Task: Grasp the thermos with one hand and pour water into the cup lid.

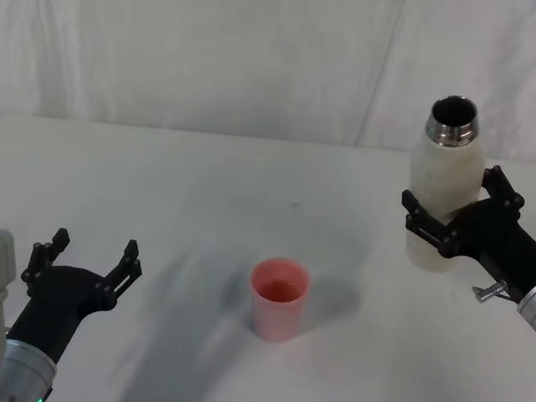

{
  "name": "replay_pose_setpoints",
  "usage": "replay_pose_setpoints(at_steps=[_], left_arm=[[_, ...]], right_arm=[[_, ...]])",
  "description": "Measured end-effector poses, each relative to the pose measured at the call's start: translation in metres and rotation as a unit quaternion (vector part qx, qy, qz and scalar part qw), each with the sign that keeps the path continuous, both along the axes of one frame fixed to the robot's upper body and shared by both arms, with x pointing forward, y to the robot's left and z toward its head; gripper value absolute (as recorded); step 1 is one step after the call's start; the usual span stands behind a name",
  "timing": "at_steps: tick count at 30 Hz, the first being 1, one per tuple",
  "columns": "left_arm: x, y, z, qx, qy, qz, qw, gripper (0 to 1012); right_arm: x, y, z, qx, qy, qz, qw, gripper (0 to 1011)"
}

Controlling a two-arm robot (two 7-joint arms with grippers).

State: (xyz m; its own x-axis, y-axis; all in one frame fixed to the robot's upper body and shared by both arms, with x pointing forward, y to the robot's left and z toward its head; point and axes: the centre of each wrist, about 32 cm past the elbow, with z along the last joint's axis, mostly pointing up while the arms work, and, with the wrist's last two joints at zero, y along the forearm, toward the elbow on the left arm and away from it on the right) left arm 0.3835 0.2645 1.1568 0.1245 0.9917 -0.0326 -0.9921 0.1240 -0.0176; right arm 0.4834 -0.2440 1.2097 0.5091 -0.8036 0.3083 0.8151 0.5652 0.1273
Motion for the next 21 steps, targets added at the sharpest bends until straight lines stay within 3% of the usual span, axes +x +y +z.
replay_pose_setpoints(at_steps=[12, 21], left_arm=[[0.0000, 0.0000, 0.0000, 0.000, 0.000, 0.000, 1.0000, 1001], [0.0000, 0.0000, 0.0000, 0.000, 0.000, 0.000, 1.0000, 1001]], right_arm=[[0.0009, 0.0004, 0.0022, 0.064, 0.041, -0.013, 0.9970, 950], [0.0003, 0.0014, 0.0021, 0.084, 0.055, -0.022, 0.9947, 950]])
